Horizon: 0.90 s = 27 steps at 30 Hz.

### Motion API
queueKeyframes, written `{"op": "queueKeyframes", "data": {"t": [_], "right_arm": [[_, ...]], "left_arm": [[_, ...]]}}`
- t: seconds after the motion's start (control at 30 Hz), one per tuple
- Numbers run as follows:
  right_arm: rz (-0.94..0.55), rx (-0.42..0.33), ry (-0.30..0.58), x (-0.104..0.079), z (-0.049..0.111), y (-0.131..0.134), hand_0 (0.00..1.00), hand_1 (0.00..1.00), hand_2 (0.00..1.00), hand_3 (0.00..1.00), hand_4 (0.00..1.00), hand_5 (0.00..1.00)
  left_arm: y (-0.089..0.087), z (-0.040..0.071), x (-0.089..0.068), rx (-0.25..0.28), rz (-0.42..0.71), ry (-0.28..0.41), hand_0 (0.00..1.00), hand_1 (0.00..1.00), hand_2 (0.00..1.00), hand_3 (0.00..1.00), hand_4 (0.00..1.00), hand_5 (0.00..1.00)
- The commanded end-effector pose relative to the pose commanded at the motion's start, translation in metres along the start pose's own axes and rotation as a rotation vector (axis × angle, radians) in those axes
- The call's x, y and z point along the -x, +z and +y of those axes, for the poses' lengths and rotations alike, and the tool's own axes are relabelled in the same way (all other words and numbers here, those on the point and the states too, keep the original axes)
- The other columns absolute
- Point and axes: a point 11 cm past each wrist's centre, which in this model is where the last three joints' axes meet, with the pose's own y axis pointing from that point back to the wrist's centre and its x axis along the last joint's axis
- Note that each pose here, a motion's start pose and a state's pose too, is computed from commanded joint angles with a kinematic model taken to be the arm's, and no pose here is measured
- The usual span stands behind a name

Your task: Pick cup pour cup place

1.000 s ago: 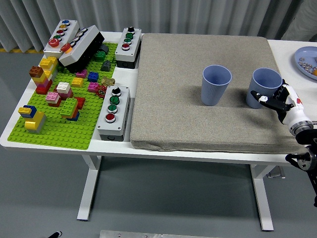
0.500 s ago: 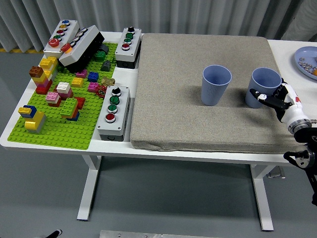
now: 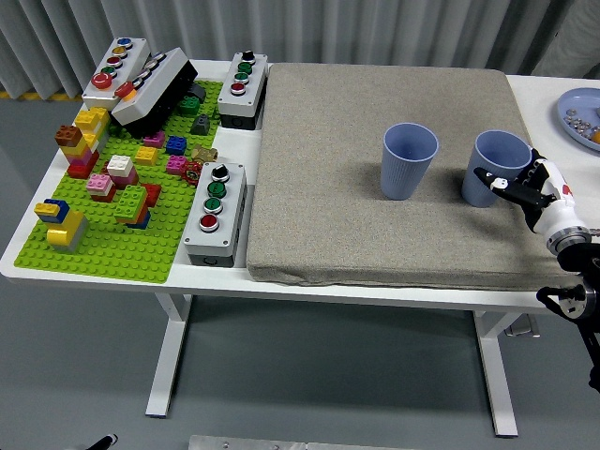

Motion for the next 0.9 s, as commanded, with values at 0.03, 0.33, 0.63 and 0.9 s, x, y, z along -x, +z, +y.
{"op": "queueKeyframes", "data": {"t": [0.03, 0.33, 0.63, 0.9], "right_arm": [[-0.001, -0.001, 0.001, 0.0, 0.0, 0.0, 0.746, 0.63, 0.533, 0.641, 0.788, 0.151], [0.017, -0.02, -0.005, 0.001, 0.0, -0.008, 0.743, 0.633, 0.532, 0.64, 0.79, 0.154], [0.211, -0.129, -0.038, 0.012, -0.002, -0.055, 0.755, 0.644, 0.539, 0.646, 0.798, 0.174], [0.43, -0.198, -0.063, 0.033, -0.001, -0.074, 0.759, 0.647, 0.539, 0.648, 0.775, 0.139]], "left_arm": [[0.0, 0.0, 0.0, 0.0, 0.0, 0.0, 0.813, 0.775, 0.813, 0.742, 0.539, 0.998], [-0.001, 0.0, 0.0, -0.002, 0.002, -0.001, 0.813, 0.775, 0.814, 0.743, 0.539, 0.998], [-0.002, 0.0, -0.001, -0.003, 0.005, 0.002, 0.814, 0.775, 0.814, 0.742, 0.54, 0.998], [-0.006, 0.0, -0.002, -0.009, 0.006, 0.003, 0.815, 0.774, 0.814, 0.743, 0.54, 0.998]]}}
